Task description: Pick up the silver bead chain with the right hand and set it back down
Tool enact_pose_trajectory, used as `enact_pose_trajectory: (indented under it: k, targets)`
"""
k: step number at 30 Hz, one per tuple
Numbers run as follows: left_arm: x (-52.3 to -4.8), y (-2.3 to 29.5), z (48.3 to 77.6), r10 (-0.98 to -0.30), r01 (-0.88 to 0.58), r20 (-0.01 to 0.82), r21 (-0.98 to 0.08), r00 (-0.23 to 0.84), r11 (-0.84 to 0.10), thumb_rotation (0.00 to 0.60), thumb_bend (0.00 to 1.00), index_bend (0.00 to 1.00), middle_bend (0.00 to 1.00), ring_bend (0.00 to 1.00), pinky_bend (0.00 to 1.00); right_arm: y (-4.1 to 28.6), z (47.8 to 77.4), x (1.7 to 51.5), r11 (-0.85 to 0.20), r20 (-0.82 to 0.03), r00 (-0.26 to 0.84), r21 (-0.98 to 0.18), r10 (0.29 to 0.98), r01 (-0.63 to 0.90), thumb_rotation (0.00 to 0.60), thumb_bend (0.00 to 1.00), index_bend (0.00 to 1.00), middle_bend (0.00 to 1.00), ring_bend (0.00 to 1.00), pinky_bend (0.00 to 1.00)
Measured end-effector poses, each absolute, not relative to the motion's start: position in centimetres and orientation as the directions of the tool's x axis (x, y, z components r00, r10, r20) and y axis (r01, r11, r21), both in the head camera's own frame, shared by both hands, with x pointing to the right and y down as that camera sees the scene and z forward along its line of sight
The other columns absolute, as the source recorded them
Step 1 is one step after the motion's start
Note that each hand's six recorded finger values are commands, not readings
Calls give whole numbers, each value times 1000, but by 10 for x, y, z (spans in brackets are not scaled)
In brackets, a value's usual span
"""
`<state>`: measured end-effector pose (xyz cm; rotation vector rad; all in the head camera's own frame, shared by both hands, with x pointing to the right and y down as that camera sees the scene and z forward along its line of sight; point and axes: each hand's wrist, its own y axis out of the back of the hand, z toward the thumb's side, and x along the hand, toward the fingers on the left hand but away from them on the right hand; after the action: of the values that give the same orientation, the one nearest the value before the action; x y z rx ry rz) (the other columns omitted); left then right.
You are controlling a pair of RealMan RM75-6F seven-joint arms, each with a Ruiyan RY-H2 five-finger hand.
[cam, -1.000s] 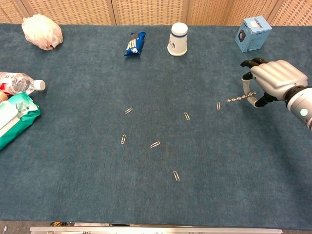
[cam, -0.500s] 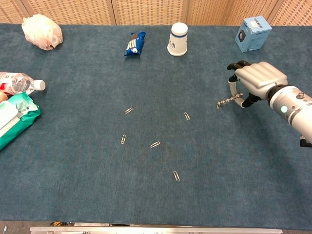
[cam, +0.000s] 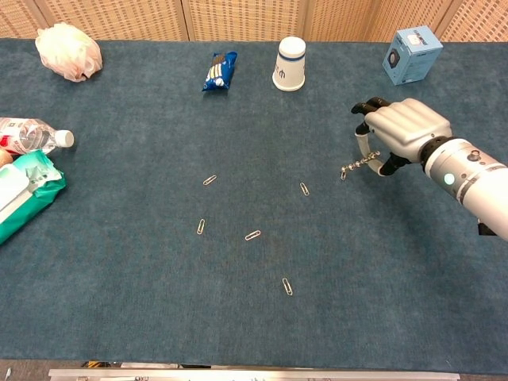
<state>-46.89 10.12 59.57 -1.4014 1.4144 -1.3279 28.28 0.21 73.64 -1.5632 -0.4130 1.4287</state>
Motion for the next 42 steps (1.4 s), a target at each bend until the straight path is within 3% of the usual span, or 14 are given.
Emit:
enact_pose_trajectory:
  k: [18,42]
  targets:
    - [-474,103,592,-976,-231,154,-966,-155,-116,600,447,367,379,305,441,9,725,246,-455,-578,351,-808,737,-375,600,341,567,111,36,276]
    - [-482,108,585,-975,-247,134,-965,-179,-87,600,447,369,379,306,441,18,734,218,-460,-601,399,-794,692,-399,600,341,567,112,36,276]
